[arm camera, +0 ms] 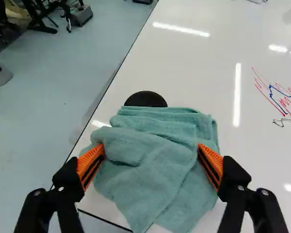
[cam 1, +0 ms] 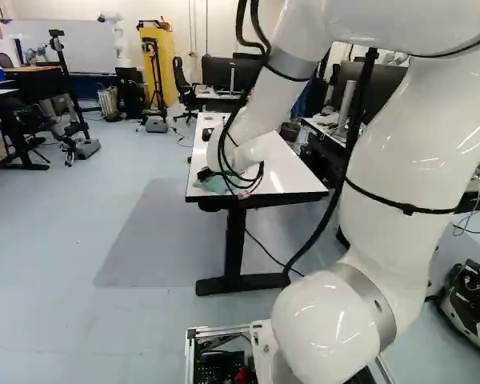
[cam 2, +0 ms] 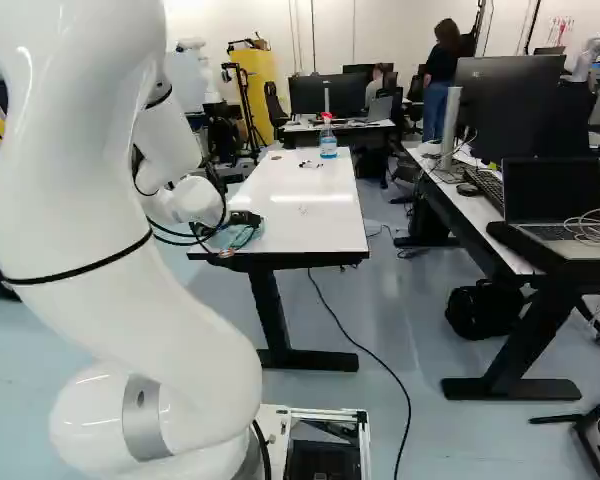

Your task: Clean the table with the green towel

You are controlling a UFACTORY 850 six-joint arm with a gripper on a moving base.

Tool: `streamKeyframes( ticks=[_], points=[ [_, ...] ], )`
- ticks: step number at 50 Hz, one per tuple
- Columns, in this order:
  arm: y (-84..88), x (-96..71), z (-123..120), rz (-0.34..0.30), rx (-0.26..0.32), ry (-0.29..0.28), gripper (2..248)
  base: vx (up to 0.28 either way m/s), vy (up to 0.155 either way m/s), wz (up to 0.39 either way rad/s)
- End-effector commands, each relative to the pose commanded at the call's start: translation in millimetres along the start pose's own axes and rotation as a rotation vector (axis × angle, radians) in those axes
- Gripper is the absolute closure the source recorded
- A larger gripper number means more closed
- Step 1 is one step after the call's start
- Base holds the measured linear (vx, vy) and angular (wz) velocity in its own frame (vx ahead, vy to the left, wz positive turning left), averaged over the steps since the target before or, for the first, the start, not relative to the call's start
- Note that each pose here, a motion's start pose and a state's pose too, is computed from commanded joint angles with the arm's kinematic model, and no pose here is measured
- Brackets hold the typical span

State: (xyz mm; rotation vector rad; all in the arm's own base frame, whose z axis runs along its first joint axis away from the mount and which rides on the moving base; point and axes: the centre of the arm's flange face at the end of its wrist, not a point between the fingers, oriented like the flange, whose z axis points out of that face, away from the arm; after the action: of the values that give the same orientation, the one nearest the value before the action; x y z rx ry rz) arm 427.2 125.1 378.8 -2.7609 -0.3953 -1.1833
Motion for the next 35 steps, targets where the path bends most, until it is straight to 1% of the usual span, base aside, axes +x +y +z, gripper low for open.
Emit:
streamKeyframes(
  ticks=[9,10,14,15,20,21,25,26,30,31,35],
  points=[
    [0.0,0.0,0.0,0.000,0.000,0.000,3,0.000,0.000,0.000],
    [0.0,0.0,0.0,0.000,0.000,0.000,26,0.000,0.000,0.000],
    [0.0,0.0,0.0,0.000,0.000,0.000,26,0.000,0.000,0.000],
    [0.0,0.0,0.0,0.000,0.000,0.000,64,0.000,0.000,0.000],
    [0.0,0.0,0.0,0.000,0.000,0.000,64,0.000,0.000,0.000],
    [0.0,0.0,0.0,0.000,0.000,0.000,99,0.000,0.000,0.000],
    [0.0,0.0,0.0,0.000,0.000,0.000,99,0.000,0.000,0.000],
    [0.0,0.0,0.0,0.000,0.000,0.000,132,0.000,0.000,0.000],
    [0.0,0.0,0.0,0.000,0.000,0.000,132,0.000,0.000,0.000],
    [0.0,0.0,0.0,0.000,0.000,0.000,161,0.000,0.000,0.000],
    [0.0,0.0,0.0,0.000,0.000,0.000,161,0.000,0.000,0.000]
  ],
)
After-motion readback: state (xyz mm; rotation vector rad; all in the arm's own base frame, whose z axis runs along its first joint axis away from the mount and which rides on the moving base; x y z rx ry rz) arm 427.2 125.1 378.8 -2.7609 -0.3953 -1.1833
